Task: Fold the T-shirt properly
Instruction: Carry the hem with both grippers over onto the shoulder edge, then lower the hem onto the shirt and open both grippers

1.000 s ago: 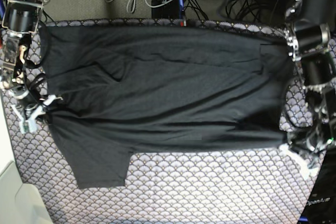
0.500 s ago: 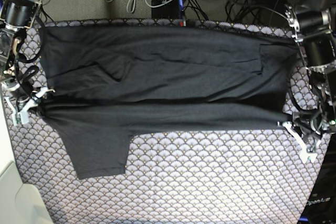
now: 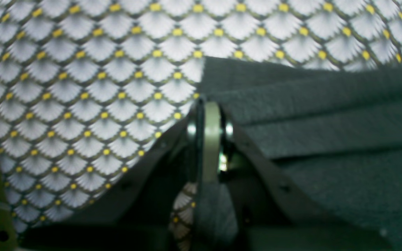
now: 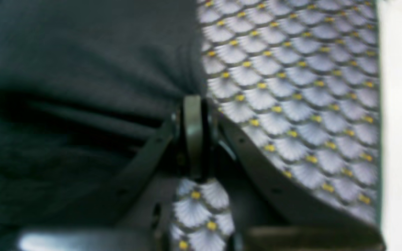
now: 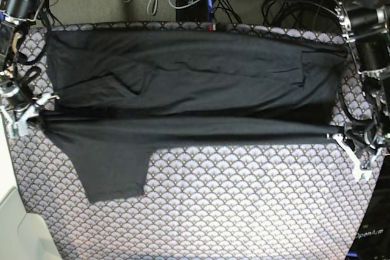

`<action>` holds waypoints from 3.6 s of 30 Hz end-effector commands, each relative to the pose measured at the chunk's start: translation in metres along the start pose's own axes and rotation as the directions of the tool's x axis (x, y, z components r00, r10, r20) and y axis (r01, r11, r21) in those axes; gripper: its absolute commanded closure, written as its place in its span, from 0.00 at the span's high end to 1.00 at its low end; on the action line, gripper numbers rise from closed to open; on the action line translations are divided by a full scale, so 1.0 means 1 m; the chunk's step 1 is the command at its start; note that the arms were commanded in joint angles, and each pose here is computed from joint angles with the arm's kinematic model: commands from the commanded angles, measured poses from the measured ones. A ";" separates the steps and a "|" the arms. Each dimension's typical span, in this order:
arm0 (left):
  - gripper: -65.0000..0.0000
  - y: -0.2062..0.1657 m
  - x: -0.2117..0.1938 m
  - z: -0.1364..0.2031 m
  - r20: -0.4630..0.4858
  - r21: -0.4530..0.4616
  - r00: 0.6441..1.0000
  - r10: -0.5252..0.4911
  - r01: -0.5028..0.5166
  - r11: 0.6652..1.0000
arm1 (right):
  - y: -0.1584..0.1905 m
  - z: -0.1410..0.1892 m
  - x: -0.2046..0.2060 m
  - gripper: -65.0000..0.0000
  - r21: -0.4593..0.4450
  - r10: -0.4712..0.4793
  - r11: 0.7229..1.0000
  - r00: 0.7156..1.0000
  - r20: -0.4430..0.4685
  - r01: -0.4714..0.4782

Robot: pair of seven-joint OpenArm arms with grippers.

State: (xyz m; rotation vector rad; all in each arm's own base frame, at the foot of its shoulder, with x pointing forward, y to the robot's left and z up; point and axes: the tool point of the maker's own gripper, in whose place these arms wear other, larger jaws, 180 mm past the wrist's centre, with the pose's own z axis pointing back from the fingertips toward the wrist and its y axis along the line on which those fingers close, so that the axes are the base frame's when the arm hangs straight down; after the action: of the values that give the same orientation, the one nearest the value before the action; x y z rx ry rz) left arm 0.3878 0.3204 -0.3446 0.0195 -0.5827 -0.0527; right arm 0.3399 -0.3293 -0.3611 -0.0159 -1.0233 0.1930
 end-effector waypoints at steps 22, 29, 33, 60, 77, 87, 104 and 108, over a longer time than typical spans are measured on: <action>0.01 0.030 0.005 0.020 0.035 0.026 0.997 -0.069 0.068 0.997 | -0.020 0.014 0.006 0.00 -0.035 0.040 0.999 0.999 0.013 -0.039; 0.01 0.032 -0.015 0.017 0.004 0.022 0.999 -0.051 0.051 0.998 | -0.022 0.024 -0.015 0.00 -0.045 0.025 0.999 0.999 -0.027 -0.026; 0.01 0.031 -0.039 0.011 -0.044 0.017 0.998 -0.047 0.047 0.999 | -0.021 0.027 -0.024 0.00 -0.041 0.023 0.999 0.999 -0.047 -0.025; 0.01 0.038 -0.038 0.020 -0.069 -0.001 0.986 -0.155 0.155 0.988 | -0.004 0.063 -0.046 0.00 -0.009 0.125 0.992 0.987 -0.102 -0.126; 0.01 0.029 -0.064 0.013 -0.162 -0.029 0.970 -0.180 0.178 0.984 | 0.005 0.077 -0.081 0.00 0.007 0.101 0.995 0.978 -0.180 -0.101; 0.02 0.007 -0.076 0.003 -0.218 -0.090 0.927 -0.304 0.291 0.952 | 0.004 0.078 -0.087 0.00 0.006 0.100 0.995 0.971 -0.219 -0.101; 0.84 0.007 -0.078 0.004 -0.215 -0.093 0.924 -0.316 0.302 0.949 | -0.004 0.074 -0.083 0.33 -0.014 0.102 0.994 0.960 -0.259 -0.109; 0.84 0.007 -0.077 0.004 -0.213 -0.094 0.924 -0.316 0.303 0.948 | -0.013 0.079 -0.084 0.33 -0.042 0.086 0.994 0.961 -0.262 -0.100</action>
State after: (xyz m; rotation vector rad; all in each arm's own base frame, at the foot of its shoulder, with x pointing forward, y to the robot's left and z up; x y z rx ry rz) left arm 0.3095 0.3228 -0.4003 0.0305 -0.3017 -0.3722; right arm 0.2222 -0.3529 -0.4056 -0.1072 -0.7175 0.2347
